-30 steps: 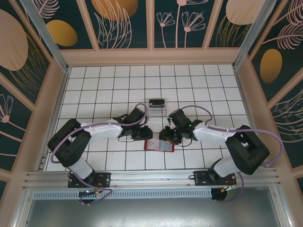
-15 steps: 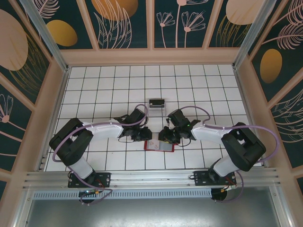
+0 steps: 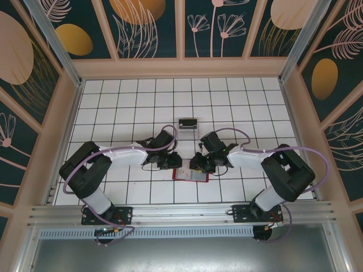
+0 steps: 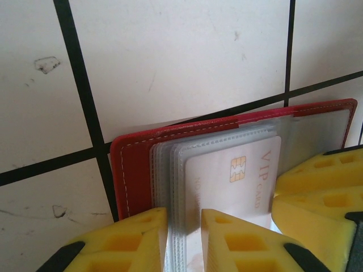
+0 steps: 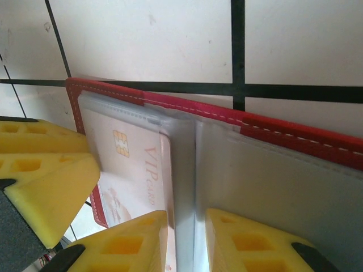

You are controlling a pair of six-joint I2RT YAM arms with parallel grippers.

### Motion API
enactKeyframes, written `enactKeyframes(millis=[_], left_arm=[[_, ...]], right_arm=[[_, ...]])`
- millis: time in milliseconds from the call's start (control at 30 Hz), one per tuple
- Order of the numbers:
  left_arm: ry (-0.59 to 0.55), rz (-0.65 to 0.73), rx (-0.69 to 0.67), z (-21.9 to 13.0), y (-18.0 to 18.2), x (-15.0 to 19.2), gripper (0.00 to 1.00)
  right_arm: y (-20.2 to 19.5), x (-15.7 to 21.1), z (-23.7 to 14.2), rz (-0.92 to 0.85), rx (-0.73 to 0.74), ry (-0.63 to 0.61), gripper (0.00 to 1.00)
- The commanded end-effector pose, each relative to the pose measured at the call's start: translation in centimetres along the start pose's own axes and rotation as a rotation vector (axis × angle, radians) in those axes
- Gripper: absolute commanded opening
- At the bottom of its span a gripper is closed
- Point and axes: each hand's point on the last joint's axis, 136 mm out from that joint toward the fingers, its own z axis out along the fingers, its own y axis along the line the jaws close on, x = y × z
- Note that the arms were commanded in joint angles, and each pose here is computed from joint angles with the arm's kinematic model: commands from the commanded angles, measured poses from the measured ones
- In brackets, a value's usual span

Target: Take the credit cards out of the card holder

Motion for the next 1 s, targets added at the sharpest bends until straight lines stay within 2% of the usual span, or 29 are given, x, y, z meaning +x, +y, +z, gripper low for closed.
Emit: enactKeyframes(millis=[0, 300, 967], left_arm=[[0.029, -0.011, -0.045, 0.3, 1.2, 0.9, 0.25], [0.03, -0.01, -0.046, 0.3, 1.2, 0.9, 0.25], [0.035, -0.011, -0.055, 0.4, 1.5, 1.1, 0.25]], right_arm=[[0.2, -0.3, 0.1, -0.02, 0.01, 0.002, 0.25], [-0.7, -0.3, 0.3, -0.015, 0.075, 0.002, 0.24], [-0.4, -0.6, -0.9, -0.014, 0.095, -0.034, 0.13]])
